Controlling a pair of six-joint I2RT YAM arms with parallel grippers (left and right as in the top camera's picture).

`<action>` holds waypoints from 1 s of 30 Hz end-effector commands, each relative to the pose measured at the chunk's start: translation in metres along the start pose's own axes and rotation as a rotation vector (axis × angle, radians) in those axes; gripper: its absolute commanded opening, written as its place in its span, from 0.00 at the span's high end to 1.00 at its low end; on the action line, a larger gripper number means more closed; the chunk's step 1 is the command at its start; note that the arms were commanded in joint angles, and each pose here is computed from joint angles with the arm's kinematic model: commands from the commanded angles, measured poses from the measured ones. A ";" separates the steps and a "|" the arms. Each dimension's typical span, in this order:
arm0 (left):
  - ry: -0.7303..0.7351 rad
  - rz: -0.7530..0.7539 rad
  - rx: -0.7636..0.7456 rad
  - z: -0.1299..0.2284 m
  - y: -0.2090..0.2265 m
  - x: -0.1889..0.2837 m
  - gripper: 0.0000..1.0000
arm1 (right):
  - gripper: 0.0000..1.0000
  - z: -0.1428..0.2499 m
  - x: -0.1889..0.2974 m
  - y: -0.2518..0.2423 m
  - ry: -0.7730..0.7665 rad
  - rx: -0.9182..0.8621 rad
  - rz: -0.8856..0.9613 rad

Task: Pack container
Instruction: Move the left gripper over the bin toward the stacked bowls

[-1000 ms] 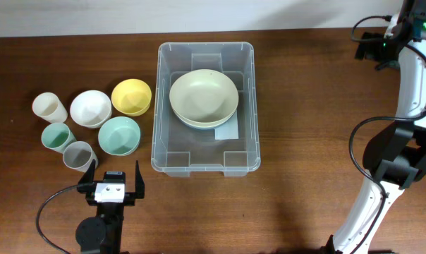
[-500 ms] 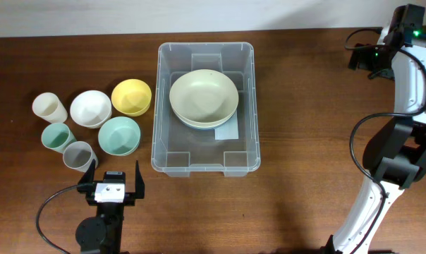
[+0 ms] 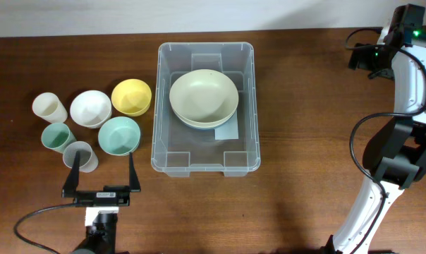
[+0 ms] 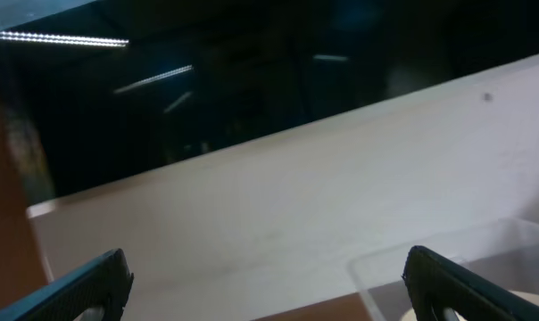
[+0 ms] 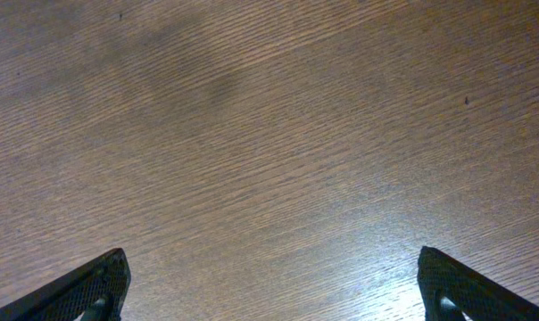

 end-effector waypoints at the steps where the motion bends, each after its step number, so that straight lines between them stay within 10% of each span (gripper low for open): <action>1: 0.011 0.140 -0.003 -0.026 -0.019 -0.013 0.00 | 0.01 -0.002 0.006 0.000 -0.013 -0.013 -0.003; 13: 0.334 0.390 0.138 -0.068 -0.031 -0.154 0.00 | 0.01 -0.002 0.006 0.000 -0.013 -0.013 -0.003; 30: 0.973 0.823 0.423 0.129 -0.187 -0.211 0.00 | 0.01 -0.002 0.006 0.000 -0.013 -0.013 -0.003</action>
Point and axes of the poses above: each gripper's point midway between its finger pads, its own x axis back along the fingers, its own y axis along the line the jaws close on, z = x × y, the point moved 2 cm from there along x, back along the fingers, and after that the axes turned 12 degrees about x, right-handed, at the moved point
